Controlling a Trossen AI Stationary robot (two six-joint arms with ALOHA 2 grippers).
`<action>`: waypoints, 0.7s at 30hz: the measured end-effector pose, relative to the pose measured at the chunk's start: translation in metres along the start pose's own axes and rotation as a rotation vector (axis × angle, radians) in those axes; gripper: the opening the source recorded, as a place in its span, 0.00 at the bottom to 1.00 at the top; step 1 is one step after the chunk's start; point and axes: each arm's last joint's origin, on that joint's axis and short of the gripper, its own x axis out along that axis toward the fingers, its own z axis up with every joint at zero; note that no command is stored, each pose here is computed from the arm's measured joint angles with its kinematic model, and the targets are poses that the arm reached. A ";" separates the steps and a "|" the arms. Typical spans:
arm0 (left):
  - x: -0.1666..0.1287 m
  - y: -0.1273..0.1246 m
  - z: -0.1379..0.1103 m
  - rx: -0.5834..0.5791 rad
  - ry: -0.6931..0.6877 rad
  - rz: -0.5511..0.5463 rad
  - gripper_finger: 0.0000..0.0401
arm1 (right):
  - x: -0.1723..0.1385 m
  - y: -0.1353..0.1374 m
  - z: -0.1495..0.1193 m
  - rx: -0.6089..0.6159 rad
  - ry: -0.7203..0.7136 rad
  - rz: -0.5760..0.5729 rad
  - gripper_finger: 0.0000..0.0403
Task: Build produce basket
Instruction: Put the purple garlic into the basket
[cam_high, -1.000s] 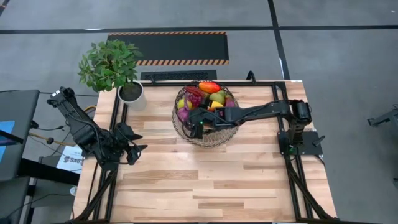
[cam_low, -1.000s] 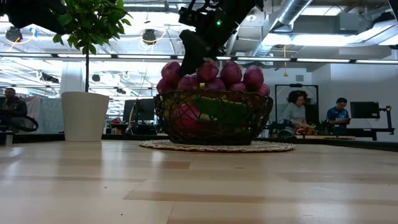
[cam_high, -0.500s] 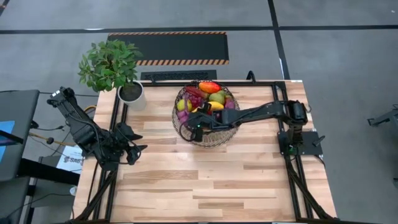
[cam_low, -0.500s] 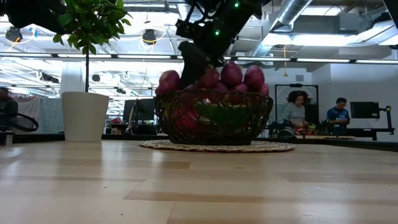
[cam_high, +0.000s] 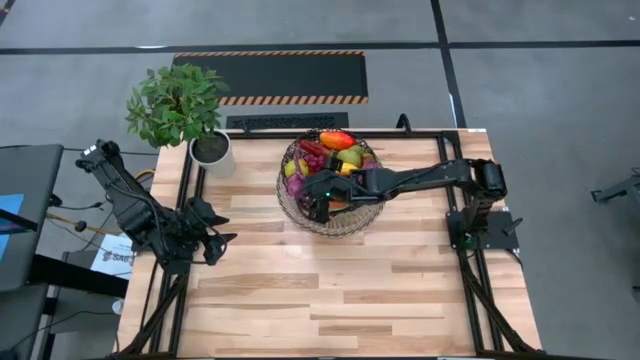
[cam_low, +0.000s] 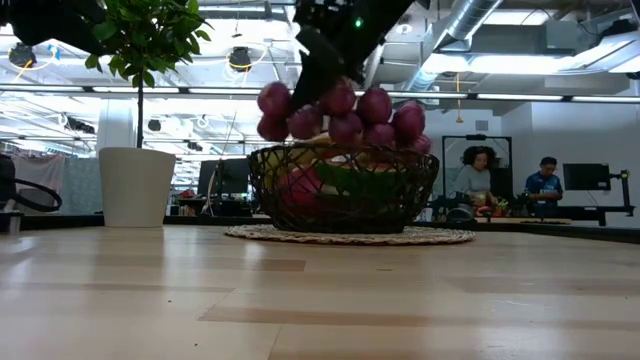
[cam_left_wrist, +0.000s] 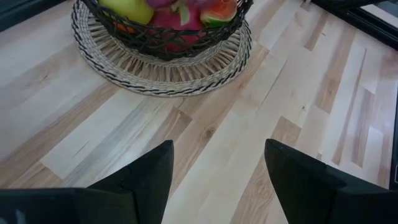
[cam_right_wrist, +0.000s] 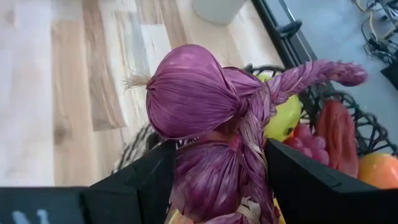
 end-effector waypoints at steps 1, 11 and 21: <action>0.000 0.000 0.000 0.001 0.000 0.001 0.59 | -0.003 -0.001 0.001 0.004 -0.008 0.005 0.64; 0.000 0.000 0.000 0.000 0.000 0.001 0.59 | -0.001 -0.002 -0.004 0.009 0.037 0.002 0.65; 0.000 0.000 0.000 -0.001 -0.006 0.002 0.59 | 0.003 -0.001 -0.006 0.012 0.053 0.008 0.69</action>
